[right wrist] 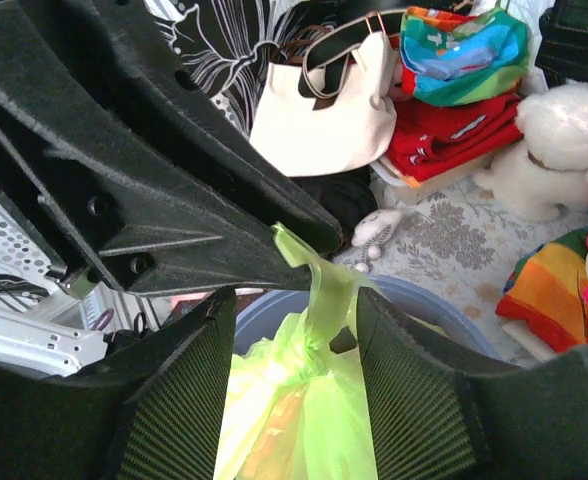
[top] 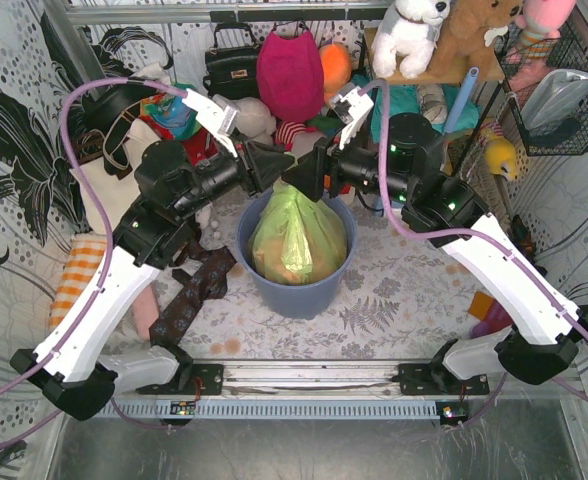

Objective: Tie the trash bag

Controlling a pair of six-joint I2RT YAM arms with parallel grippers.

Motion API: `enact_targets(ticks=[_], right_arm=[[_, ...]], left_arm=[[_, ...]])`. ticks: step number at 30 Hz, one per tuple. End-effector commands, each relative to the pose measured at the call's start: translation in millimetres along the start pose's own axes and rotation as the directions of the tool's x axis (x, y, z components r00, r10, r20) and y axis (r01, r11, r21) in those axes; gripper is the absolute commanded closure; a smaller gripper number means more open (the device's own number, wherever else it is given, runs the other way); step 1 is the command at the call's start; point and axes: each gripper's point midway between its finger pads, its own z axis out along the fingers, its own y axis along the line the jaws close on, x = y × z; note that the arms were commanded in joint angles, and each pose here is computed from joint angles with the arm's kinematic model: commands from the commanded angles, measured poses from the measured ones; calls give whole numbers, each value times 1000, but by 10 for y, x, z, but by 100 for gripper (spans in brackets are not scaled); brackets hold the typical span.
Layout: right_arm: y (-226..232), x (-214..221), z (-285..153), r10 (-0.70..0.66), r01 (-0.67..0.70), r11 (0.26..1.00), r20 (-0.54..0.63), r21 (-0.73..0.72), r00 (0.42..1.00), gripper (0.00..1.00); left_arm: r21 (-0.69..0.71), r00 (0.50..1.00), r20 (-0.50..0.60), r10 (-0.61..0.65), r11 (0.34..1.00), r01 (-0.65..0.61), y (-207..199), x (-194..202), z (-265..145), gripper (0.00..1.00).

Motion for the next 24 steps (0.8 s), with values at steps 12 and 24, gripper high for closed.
enact_targets(ticks=[12, 24], right_arm=[[-38, -54, 243, -9, 12, 997, 37, -76, 999, 45], [-158, 13, 455, 34, -36, 996, -23, -86, 999, 43]], left_arm=[[-73, 992, 118, 35, 997, -26, -172, -730, -369, 41], [-106, 941, -18, -337, 937, 333, -312, -91, -763, 44]])
